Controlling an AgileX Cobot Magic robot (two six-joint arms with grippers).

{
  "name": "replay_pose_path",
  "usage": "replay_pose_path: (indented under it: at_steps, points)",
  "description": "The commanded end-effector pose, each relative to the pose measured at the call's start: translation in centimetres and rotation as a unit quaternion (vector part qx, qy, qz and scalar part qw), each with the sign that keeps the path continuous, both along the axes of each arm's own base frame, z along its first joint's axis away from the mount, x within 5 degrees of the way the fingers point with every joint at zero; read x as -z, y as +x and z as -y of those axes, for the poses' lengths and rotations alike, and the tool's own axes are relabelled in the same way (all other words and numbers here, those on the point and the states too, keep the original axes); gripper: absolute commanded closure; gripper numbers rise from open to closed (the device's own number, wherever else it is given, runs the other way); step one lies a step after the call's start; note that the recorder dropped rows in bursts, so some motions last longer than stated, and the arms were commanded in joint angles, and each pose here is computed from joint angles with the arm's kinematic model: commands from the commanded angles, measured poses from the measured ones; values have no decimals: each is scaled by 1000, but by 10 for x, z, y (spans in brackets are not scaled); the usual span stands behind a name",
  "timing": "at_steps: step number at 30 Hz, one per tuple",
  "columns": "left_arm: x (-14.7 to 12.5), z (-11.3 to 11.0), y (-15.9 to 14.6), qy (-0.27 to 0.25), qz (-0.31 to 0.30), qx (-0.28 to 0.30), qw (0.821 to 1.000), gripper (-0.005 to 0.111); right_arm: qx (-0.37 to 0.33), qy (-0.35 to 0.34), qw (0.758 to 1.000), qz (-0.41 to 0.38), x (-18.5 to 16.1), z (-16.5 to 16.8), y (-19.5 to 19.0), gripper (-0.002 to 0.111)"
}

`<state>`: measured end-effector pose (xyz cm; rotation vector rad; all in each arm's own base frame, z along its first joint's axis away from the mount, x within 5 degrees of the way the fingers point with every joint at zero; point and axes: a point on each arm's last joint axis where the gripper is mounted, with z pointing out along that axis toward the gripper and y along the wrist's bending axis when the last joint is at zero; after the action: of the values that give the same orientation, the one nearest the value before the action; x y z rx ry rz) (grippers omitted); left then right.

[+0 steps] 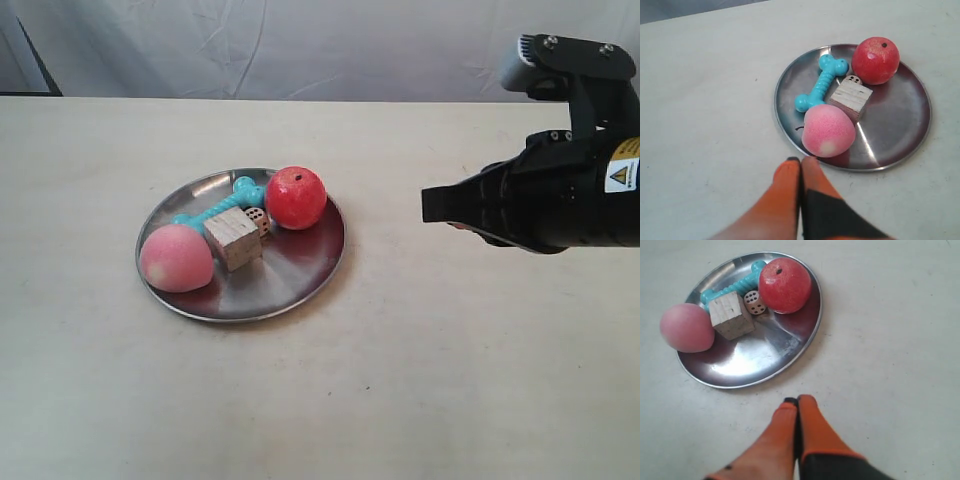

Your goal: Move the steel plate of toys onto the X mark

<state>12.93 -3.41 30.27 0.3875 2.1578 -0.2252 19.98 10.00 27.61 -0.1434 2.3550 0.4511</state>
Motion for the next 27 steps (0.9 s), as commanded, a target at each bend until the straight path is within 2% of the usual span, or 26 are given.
replay_pose_path:
  at_steps: [1, 10, 14, 15, 18, 20, 22, 24, 27]
  points:
    - [-4, -1, -7, 4, 18, 2, 1000, 106, -1, 0, 1000, 6, -1, 1, -1, 108]
    - [-4, -1, -7, 5, 21, 1, 1000, 106, 0, 4, 1000, 8, -2, 0, -1, 108]
    - [-1, -4, -7, 26, 23, 0, 999, 106, 0, 4, 1000, 8, -2, 0, -1, 108]
    - [0, -5, -7, 34, 33, -4, 999, 106, 0, 4, 1000, 8, -2, 0, -1, 108]
    - [0, -10, -12, 31, 112, -30, 993, 106, 0, 4, 1000, 8, -2, 0, -1, 108]
    - [0, -14, -18, 16, 177, -58, 982, 106, 0, 4, 1000, 8, -2, 0, -1, 108]
    - [8, -20, -27, -24, 217, -99, 971, 106, 0, 4, 1000, 8, -2, 0, -1, 108]
    - [24, -25, -36, -67, 232, -141, 960, 106, 0, 4, 1000, 8, -2, 0, -1, 108]
    - [48, -29, -47, -105, 225, -177, 953, 106, 0, 4, 1000, 8, -2, 0, -1, 108]
